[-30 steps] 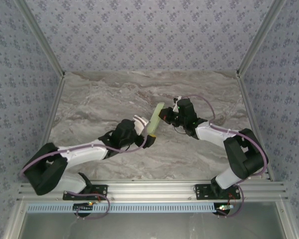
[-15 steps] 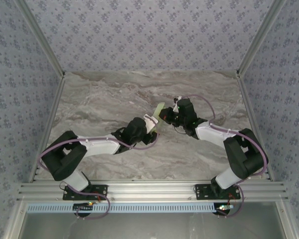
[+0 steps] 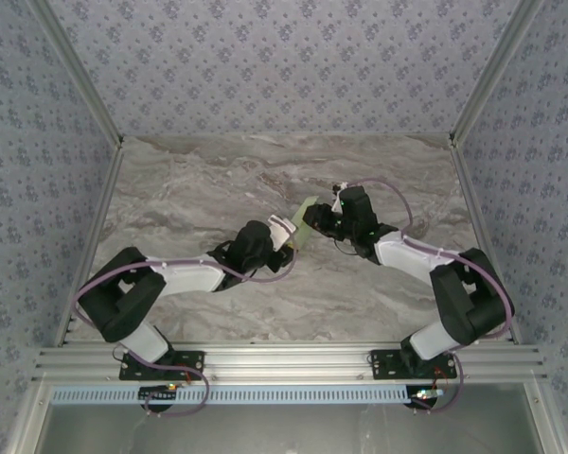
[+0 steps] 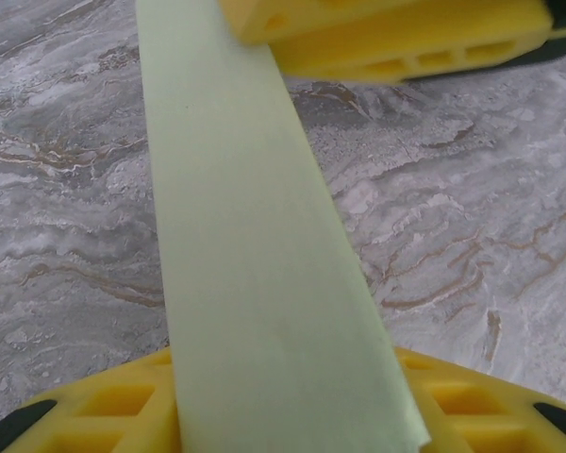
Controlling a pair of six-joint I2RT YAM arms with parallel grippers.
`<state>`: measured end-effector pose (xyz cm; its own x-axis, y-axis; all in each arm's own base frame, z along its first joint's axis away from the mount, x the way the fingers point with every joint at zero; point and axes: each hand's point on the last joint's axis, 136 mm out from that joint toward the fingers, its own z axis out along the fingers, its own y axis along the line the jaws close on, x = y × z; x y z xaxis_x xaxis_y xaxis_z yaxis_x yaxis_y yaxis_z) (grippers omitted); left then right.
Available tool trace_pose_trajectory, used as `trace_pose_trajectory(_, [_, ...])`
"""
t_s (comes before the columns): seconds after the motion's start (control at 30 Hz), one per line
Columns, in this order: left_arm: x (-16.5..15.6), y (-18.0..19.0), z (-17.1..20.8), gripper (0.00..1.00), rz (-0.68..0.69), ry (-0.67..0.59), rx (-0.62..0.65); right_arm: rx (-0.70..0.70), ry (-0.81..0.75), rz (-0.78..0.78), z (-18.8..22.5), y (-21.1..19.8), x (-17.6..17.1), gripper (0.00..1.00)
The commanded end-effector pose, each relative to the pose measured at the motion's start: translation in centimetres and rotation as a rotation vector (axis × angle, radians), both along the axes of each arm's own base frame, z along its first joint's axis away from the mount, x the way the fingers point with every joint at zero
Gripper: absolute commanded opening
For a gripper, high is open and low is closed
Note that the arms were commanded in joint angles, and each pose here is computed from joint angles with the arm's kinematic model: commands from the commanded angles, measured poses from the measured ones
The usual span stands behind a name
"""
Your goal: Fold the paper box
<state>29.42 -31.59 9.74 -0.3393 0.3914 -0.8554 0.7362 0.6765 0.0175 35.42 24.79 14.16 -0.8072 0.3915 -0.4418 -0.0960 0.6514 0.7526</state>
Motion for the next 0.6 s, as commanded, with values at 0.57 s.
trace_pose_trajectory(0.57, [-0.9,4.3,7.6,0.37,-0.477,-0.054,-0.064,-0.488,-0.684,0.536,9.3,-4.2,-0.4,0.44])
